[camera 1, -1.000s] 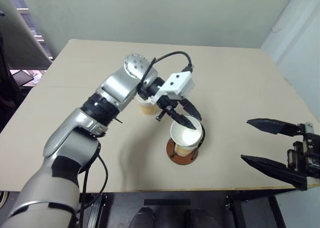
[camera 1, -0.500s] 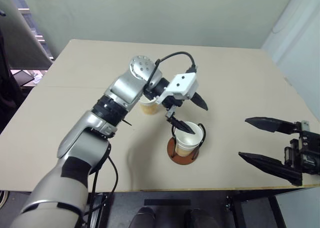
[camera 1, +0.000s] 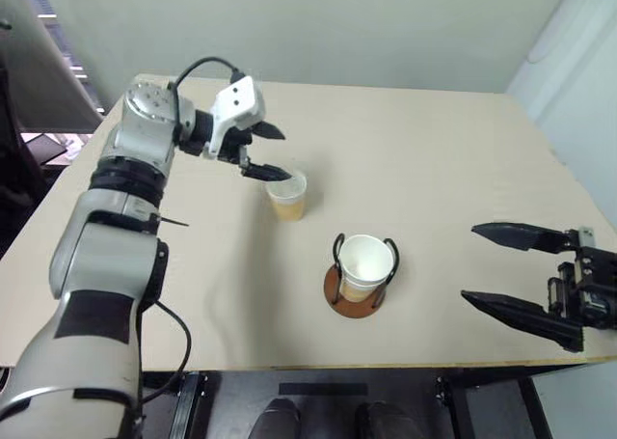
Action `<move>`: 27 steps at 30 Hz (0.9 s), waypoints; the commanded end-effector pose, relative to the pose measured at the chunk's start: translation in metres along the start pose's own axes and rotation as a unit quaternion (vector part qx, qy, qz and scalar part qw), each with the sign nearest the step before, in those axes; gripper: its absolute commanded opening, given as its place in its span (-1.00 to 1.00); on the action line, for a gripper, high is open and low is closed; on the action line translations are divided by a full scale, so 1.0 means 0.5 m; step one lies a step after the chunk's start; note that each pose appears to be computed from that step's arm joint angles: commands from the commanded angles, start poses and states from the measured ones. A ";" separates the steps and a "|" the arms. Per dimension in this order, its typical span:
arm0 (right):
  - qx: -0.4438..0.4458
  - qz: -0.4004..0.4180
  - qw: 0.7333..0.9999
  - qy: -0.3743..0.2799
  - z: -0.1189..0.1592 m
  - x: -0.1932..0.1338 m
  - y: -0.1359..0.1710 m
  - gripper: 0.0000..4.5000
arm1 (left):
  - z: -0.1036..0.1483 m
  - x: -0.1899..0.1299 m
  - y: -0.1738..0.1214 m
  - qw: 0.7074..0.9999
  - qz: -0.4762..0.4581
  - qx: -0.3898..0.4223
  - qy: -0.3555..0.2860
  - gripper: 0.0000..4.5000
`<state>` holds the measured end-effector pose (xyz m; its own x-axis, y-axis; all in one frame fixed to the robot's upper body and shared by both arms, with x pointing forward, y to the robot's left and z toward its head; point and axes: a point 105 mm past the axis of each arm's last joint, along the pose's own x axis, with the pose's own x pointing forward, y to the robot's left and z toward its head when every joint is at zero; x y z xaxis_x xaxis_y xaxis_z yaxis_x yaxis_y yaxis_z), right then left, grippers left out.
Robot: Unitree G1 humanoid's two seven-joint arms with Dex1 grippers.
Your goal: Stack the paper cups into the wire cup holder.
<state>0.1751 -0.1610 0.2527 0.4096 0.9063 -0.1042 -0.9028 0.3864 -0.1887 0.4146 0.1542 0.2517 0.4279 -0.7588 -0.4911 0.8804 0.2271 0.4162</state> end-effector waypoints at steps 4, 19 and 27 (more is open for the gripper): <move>-0.016 0.002 1.000 -0.005 0.009 0.003 0.003 0.83 | 0.029 0.030 0.015 0.999 0.018 0.039 0.024 0.99; -0.014 -0.025 1.000 0.002 0.004 -0.005 0.020 0.83 | -0.024 0.079 0.020 0.990 0.056 0.059 0.114 0.83; -0.013 -0.033 0.999 0.005 -0.001 -0.009 0.021 0.83 | -0.010 0.074 0.018 0.992 0.044 0.060 0.102 -0.40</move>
<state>0.1658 -0.1606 0.2431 0.4597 0.8796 -0.1223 -0.8825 0.4370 -0.1739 0.4396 0.1360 0.2151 0.5348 -0.5716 -0.6224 0.8297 0.2155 0.5150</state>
